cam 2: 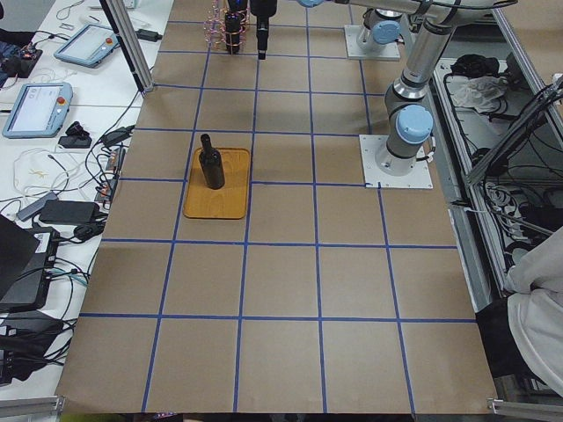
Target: Take wine from basket and place on tray
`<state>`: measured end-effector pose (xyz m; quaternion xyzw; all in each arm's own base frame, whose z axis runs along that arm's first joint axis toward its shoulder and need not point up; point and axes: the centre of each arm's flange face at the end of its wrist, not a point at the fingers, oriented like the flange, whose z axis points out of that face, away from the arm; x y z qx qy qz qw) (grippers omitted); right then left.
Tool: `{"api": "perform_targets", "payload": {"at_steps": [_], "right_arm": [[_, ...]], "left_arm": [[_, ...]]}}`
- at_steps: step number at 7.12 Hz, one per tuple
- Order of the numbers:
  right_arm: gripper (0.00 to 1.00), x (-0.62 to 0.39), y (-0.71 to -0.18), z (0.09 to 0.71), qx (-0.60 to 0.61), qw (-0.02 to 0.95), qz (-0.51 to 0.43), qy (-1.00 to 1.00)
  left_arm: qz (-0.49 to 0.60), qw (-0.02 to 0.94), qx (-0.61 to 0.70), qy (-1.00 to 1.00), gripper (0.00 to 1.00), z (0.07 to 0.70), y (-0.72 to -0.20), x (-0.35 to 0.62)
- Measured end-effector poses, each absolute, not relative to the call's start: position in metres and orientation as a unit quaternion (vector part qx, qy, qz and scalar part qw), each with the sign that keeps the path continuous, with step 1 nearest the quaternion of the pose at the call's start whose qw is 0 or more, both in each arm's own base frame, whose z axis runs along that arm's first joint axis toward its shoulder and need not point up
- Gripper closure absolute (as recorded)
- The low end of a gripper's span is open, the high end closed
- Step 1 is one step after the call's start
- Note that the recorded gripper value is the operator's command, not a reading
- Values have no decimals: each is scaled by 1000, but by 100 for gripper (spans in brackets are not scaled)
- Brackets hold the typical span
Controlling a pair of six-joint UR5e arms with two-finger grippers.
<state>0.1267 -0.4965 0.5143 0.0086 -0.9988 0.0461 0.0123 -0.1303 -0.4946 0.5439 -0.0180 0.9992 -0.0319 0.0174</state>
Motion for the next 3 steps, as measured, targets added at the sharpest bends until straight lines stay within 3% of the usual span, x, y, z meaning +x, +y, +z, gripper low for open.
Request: {"api": "perform_targets", "payload": {"at_steps": [3], "right_arm": [[0, 127, -497, 514, 9, 13, 46, -999]], "left_arm": [[-33, 18, -18, 999, 0, 545, -494, -130]]}}
